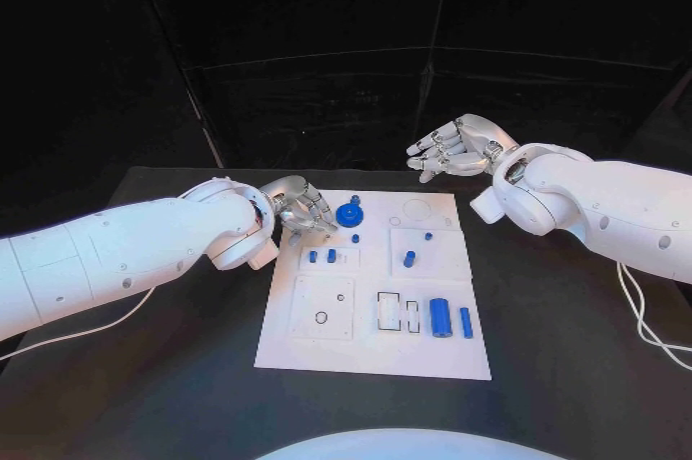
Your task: Assemble the parts on the task board
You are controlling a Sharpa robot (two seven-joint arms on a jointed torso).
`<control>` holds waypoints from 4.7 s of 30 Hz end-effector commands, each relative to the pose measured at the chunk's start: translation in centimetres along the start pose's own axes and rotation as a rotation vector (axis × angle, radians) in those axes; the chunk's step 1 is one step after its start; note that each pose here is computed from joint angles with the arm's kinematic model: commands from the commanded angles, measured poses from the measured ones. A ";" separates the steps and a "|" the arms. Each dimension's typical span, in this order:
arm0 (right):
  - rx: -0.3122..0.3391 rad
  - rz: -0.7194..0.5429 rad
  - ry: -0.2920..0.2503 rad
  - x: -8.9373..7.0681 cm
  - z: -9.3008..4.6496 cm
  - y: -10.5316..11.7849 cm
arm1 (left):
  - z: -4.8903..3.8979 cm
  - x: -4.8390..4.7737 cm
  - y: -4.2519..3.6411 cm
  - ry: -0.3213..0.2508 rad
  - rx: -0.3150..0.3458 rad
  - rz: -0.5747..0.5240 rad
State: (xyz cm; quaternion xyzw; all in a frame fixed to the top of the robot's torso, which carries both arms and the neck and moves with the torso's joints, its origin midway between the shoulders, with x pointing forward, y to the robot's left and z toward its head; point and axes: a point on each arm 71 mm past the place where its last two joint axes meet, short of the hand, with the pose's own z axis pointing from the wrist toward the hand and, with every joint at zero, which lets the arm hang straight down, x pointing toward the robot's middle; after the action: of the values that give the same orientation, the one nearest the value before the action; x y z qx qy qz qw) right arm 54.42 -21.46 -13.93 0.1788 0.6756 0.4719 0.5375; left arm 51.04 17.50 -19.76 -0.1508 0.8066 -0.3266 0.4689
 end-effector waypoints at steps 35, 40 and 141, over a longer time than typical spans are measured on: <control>-0.018 0.004 0.009 0.5 0.3 0.5 | 4.32 3.90 -4.32 0.007 0.297 0.603; -0.019 0.005 0.011 0.5 0.4 0.5 | 4.53 4.16 -4.31 0.031 0.275 0.617; -0.012 0.001 0.001 0.4 0.4 0.4 | 0.93 -0.03 -0.41 -0.041 0.192 0.452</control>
State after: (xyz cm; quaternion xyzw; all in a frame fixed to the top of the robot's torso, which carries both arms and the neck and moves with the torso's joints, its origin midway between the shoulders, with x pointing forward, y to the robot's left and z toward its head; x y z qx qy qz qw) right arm 54.57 -20.90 -13.99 0.1774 0.6759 0.4734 0.5363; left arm 51.80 16.74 -19.85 0.0827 0.7725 -0.2838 0.5620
